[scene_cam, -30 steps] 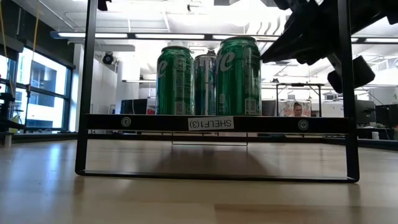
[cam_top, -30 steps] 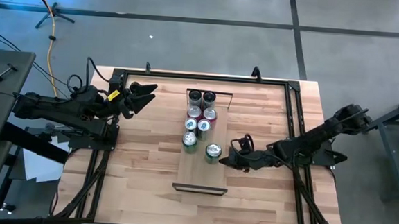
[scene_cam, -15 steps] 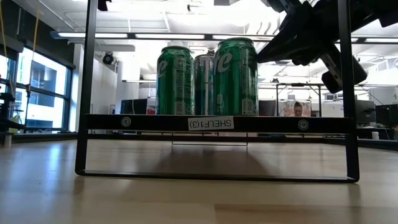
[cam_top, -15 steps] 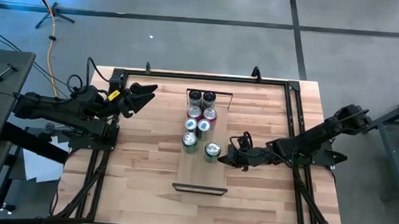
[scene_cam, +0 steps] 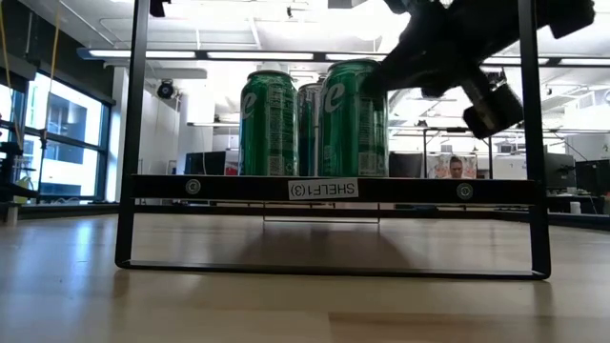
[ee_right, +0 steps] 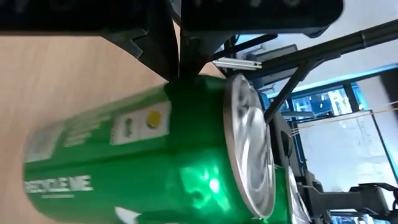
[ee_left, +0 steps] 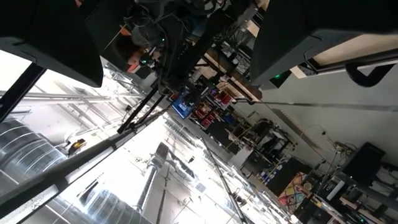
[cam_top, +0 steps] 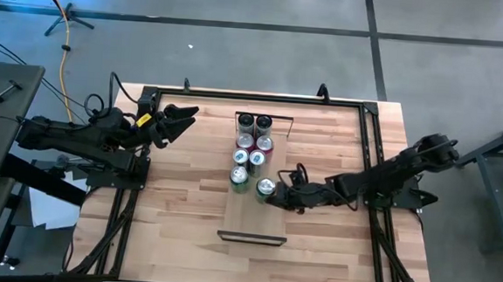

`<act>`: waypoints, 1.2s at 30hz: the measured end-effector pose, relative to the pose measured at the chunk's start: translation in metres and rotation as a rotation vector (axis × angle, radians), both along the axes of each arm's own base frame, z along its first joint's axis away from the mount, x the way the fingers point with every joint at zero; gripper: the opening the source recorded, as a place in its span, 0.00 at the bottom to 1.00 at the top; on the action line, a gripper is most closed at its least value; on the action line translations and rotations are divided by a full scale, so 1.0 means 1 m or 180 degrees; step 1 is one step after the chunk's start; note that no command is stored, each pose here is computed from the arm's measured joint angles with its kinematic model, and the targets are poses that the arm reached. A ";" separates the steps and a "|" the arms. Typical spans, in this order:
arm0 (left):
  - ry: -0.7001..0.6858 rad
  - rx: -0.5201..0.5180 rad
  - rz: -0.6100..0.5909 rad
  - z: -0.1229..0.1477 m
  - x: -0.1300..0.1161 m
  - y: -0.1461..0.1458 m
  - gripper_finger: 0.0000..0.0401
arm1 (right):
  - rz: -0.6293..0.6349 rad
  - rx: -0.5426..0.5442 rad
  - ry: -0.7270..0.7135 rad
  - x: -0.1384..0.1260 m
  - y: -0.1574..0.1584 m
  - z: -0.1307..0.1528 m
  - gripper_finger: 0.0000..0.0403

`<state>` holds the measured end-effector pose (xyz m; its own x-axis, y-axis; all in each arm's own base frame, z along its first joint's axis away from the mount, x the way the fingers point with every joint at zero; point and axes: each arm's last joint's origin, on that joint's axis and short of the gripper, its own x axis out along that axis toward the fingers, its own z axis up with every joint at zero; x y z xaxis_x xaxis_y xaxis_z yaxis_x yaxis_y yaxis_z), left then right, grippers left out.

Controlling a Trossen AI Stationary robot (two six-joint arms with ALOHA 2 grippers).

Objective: Place canned beverage on shelf
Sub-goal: Put the green soda can, aligned with the other green soda can on the shelf

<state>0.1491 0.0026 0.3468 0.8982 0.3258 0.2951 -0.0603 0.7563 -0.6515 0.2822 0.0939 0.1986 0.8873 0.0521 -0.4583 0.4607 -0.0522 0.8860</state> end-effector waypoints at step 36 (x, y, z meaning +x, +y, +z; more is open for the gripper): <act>0.0007 -0.0072 -0.0024 -0.001 0.000 0.000 0.91 | 0.0038 -0.0142 0.0084 -0.003 0.016 0.000 0.00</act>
<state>0.1494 0.0027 0.3458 0.9012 0.3258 0.2858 -0.0561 0.7417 -0.6684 0.2796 0.1102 0.1989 0.8743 0.0415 -0.4836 0.4843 -0.0072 0.8749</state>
